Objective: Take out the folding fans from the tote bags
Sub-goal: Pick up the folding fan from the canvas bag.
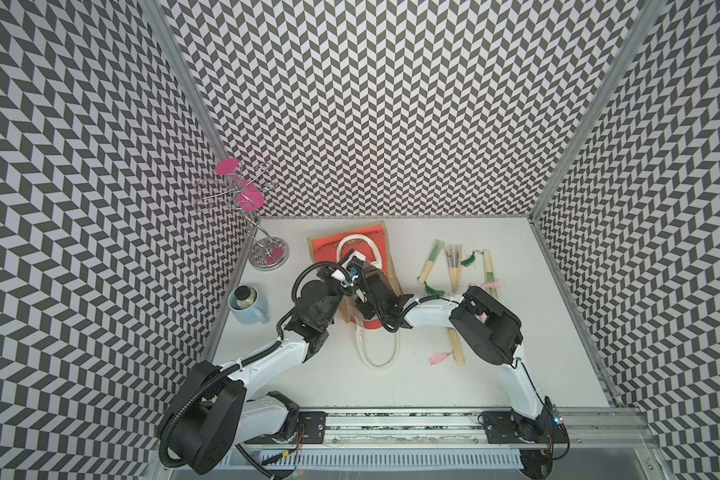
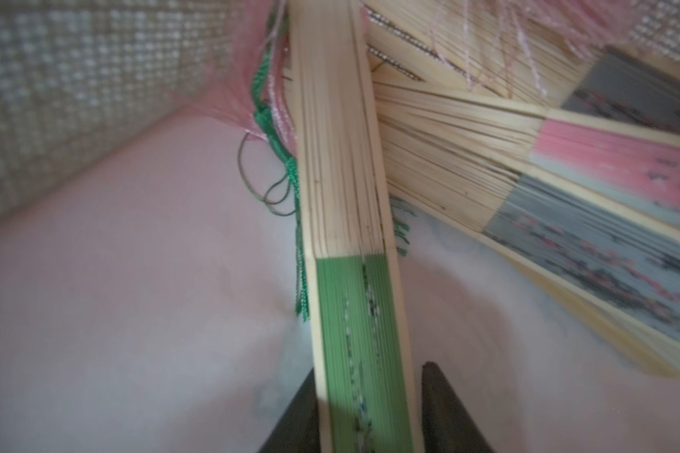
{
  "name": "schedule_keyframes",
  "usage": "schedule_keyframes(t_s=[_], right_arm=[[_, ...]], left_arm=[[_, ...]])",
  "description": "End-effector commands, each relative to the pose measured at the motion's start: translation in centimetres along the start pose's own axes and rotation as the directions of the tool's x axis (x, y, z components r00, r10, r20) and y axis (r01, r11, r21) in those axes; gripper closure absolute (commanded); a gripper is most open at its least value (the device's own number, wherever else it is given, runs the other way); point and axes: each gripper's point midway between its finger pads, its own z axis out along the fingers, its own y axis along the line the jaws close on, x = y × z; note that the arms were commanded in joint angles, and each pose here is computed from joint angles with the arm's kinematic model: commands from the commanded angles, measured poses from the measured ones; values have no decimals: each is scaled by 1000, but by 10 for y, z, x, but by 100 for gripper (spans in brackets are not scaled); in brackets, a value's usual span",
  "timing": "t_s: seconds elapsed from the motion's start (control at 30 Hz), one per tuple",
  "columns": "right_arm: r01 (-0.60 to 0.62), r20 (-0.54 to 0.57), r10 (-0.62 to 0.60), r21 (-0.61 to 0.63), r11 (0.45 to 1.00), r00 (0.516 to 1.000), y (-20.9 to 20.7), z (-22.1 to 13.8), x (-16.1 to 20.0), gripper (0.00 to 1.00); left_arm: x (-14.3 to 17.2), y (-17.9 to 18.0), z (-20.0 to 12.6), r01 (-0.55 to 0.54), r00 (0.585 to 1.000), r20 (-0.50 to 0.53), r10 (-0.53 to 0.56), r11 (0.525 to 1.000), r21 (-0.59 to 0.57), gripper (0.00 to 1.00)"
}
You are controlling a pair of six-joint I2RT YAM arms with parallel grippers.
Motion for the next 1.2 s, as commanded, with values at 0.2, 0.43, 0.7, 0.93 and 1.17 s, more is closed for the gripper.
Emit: schedule_keyframes(t_s=[0.2,0.43,0.7,0.93,1.17], right_arm=[[34,-65,-35,-7,999,997,5,-8,16,83],[32,-31,-30,66,997,999,8,-38,-8,90],[-41,-57,47,98,994,997,11,-83,-8,92],[-135,-80,139,55,989,987,14,-131,8,95],[-201,-100,203,24,979,974,14,-183,30,97]], left_arm=[[-19,11,7,32,999,34,-30,999,-39,100],[-17,17,9,47,999,17,-46,996,-78,100],[-13,33,8,56,998,-7,-58,985,-163,100],[-7,41,12,65,997,-33,-73,977,-201,100],[-2,51,16,68,994,-64,-87,965,-253,100]])
